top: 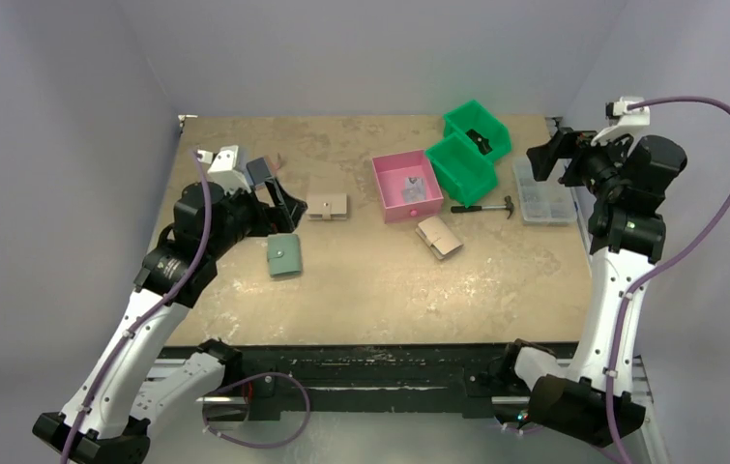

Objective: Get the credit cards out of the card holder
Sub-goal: Pick up the card holder from the center of the board.

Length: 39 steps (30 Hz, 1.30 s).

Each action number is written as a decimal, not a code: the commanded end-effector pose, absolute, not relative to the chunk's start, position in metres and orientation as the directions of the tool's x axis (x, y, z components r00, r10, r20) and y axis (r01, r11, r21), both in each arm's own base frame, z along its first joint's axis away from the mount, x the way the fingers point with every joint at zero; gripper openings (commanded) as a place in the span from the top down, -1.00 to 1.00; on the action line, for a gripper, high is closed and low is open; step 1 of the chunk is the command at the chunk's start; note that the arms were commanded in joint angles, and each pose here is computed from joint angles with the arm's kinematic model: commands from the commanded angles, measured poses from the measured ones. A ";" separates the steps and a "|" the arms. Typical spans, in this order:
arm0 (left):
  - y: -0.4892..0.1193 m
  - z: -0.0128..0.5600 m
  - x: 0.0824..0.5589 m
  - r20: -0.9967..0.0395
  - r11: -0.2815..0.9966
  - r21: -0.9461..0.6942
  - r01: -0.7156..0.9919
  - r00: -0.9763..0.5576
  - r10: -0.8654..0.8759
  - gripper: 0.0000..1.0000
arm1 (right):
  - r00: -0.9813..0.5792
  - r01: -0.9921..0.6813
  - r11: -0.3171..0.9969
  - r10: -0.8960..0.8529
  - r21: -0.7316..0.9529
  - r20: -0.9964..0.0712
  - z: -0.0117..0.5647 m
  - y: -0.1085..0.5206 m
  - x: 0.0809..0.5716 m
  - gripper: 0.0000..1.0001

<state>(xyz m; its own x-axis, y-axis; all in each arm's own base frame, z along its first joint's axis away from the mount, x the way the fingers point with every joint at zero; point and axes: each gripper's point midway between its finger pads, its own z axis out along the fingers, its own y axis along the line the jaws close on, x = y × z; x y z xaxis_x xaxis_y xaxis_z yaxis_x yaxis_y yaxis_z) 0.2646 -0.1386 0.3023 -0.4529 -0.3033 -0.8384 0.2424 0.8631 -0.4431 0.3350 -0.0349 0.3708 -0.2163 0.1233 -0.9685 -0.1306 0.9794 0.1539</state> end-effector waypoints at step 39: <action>-0.171 0.141 0.352 -0.698 0.902 -0.426 0.071 -0.660 -0.277 -0.90 | -0.451 -0.768 0.528 -0.045 0.362 -0.891 0.203 0.059 0.286 -0.98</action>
